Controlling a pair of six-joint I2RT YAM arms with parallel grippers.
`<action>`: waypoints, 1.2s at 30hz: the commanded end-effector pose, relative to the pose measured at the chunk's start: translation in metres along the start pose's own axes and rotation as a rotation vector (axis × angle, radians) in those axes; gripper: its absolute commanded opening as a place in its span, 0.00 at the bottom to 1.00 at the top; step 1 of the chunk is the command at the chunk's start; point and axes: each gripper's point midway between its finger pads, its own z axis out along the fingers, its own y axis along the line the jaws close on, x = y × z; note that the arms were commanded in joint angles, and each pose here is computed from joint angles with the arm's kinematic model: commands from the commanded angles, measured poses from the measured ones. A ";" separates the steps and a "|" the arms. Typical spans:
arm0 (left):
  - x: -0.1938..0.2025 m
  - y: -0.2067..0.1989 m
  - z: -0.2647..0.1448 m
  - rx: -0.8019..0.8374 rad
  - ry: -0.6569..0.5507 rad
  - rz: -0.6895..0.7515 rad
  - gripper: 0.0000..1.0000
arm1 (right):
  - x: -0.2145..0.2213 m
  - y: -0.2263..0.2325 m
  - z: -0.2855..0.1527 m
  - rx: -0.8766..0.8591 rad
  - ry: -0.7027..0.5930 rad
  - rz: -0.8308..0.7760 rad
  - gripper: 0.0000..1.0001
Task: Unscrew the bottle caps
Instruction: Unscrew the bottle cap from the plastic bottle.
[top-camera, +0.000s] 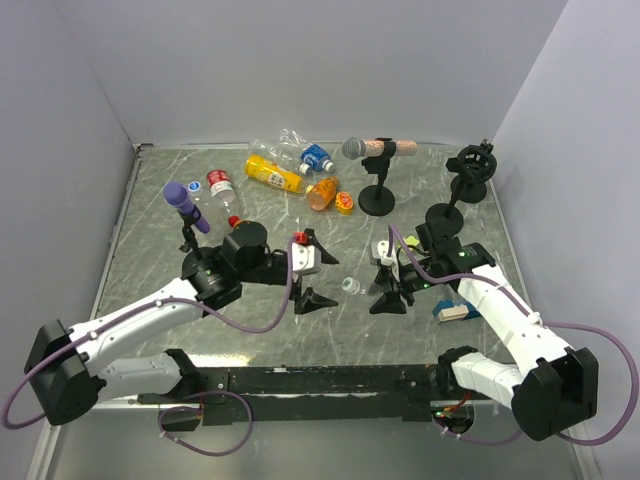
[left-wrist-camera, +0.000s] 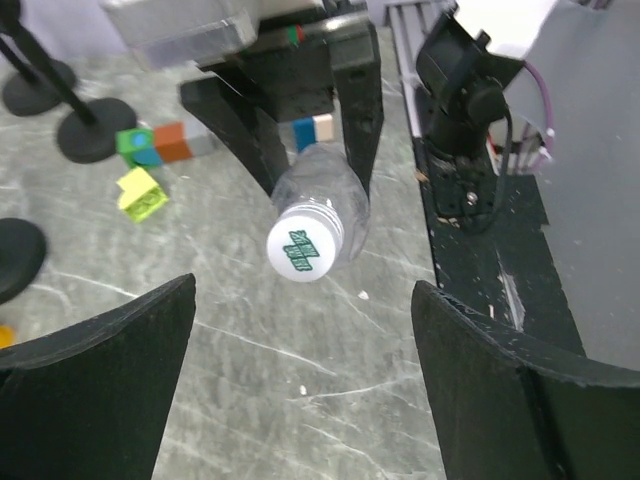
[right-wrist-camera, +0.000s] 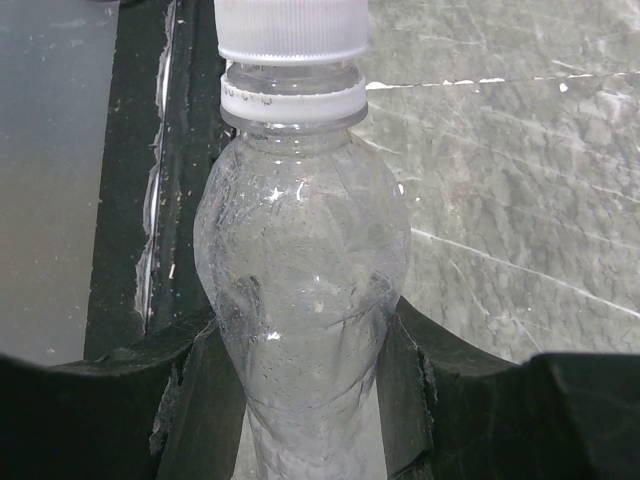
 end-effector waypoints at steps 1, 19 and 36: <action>-0.032 -0.001 0.009 0.071 -0.094 0.098 0.90 | -0.004 -0.003 0.003 -0.022 -0.037 -0.038 0.17; -0.019 0.000 0.045 0.079 -0.029 0.067 0.58 | -0.001 -0.001 0.003 -0.028 -0.041 -0.030 0.17; -0.006 0.001 0.038 0.039 0.038 0.060 0.63 | -0.001 -0.001 0.003 -0.026 -0.042 -0.032 0.17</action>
